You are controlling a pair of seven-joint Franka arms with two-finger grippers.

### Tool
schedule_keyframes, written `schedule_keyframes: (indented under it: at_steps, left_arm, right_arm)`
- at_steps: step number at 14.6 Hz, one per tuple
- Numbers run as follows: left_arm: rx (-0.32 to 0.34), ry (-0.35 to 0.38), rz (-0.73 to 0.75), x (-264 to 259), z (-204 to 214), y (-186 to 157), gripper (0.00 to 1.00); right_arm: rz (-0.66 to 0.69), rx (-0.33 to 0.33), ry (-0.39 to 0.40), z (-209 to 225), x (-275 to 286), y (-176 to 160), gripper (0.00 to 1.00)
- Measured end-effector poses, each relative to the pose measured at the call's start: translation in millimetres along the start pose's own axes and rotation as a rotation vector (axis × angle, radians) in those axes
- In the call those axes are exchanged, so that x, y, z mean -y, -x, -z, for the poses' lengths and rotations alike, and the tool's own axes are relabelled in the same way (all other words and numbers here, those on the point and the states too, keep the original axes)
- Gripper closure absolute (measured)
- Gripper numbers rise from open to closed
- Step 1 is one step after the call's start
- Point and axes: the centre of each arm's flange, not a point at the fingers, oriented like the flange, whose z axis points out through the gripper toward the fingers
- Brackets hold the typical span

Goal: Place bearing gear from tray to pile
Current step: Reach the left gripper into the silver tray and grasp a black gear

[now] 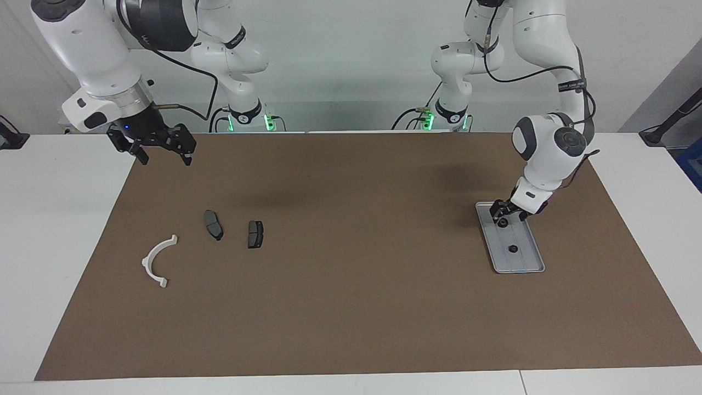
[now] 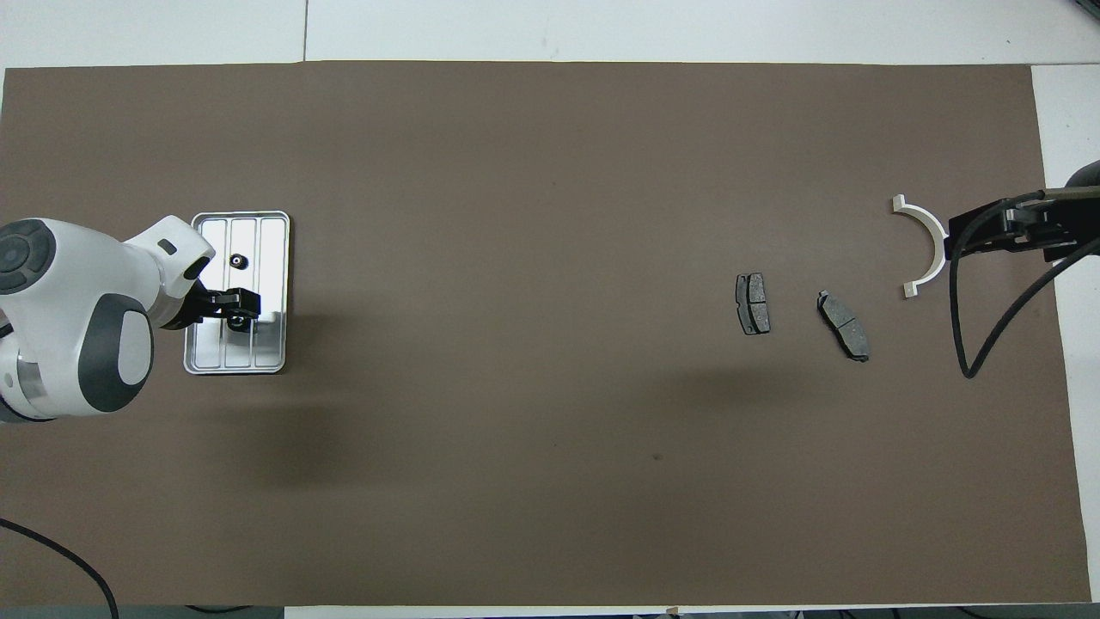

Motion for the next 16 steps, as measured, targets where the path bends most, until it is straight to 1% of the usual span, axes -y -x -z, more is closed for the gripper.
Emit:
schedule_keyframes:
  at_steps: [1,3,4,11,12,13,14,15,16]
  left_arm:
    - [0.004,0.0,0.0,-0.1,-3.0,-0.1,0.2]
    - [0.006,0.001,-0.001,-0.4,-4.9,-0.3,0.24]
    - [0.007,0.001,-0.001,-0.4,-5.6,-0.2,0.3]
    - [0.018,0.001,-0.003,-1.4,-12.2,-0.1,0.3]
    - [0.019,0.001,-0.003,-1.4,-12.3,-0.1,0.33]
    - [0.019,0.001,-0.003,-1.4,-12.4,-0.1,0.39]
    - [0.019,0.001,-0.003,-1.4,-12.5,-0.1,0.39]
    - [0.019,0.001,-0.003,-1.4,-12.6,-0.1,0.47]
    - [0.019,0.001,-0.003,-1.4,-12.7,-0.1,0.59]
  right_arm:
    - [0.0,0.0,0.0,-0.1,-0.2,0.0,0.0]
    - [-0.001,0.001,0.0,-0.6,-0.3,0.0,0.0]
    - [-0.001,0.002,0.0,-0.9,-0.3,0.0,0.0]
    - [-0.002,0.008,0.0,-3.0,-1.1,0.3,0.0]
    - [-0.003,0.013,0.0,-4.3,-1.8,0.7,0.0]
    - [-0.004,0.021,0.0,-5.8,-2.2,1.4,0.0]
    - [-0.004,0.027,0.001,-6.9,-2.2,1.9,0.0]
    - [-0.004,0.032,0.001,-7.7,-2.3,2.3,0.0]
    - [-0.004,0.033,0.001,-8.1,-2.3,2.4,0.0]
